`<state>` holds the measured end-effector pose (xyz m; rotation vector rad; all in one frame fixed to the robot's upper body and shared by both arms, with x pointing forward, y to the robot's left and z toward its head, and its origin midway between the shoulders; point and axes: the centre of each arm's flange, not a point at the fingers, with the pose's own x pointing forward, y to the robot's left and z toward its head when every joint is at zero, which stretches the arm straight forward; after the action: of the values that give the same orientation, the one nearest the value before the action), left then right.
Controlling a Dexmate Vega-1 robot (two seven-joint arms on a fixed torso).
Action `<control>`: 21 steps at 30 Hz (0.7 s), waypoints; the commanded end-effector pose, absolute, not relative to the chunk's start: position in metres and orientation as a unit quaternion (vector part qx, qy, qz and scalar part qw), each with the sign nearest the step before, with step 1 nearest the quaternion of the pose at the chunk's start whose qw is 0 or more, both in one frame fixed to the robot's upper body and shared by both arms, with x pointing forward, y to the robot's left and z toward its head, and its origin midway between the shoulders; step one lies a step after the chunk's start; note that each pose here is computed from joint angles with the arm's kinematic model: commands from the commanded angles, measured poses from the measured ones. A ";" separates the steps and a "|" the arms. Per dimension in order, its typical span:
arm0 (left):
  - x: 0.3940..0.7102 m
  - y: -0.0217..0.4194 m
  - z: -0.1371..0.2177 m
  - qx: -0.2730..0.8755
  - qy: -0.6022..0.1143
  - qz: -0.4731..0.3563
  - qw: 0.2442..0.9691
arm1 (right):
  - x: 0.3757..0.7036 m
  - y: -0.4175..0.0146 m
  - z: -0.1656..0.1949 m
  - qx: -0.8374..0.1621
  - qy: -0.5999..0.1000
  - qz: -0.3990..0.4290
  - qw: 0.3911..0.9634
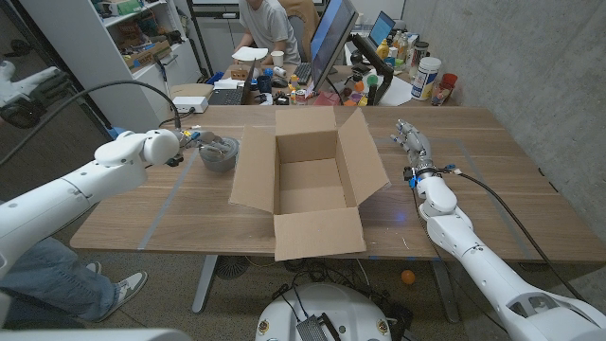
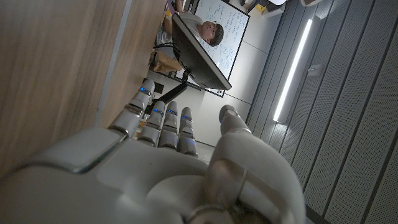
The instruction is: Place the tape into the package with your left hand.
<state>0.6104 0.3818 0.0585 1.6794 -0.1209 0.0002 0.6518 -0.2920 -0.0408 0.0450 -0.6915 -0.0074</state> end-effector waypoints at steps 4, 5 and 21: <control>0.611 0.368 0.060 0.754 -0.043 0.000 0.656 | 0.656 -0.298 -0.043 0.033 -0.346 -0.003 0.938; 0.611 0.368 0.059 0.754 -0.043 -0.001 0.656 | 0.656 -0.298 -0.043 0.033 -0.346 -0.002 0.938; 0.600 0.363 0.043 0.746 -0.027 -0.004 0.666 | 0.658 -0.300 -0.046 0.035 -0.342 0.007 0.939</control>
<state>0.6070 0.3640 0.0527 1.6992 -0.0875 -0.0091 0.6567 -0.2988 -0.0432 0.0667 -0.7058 0.0029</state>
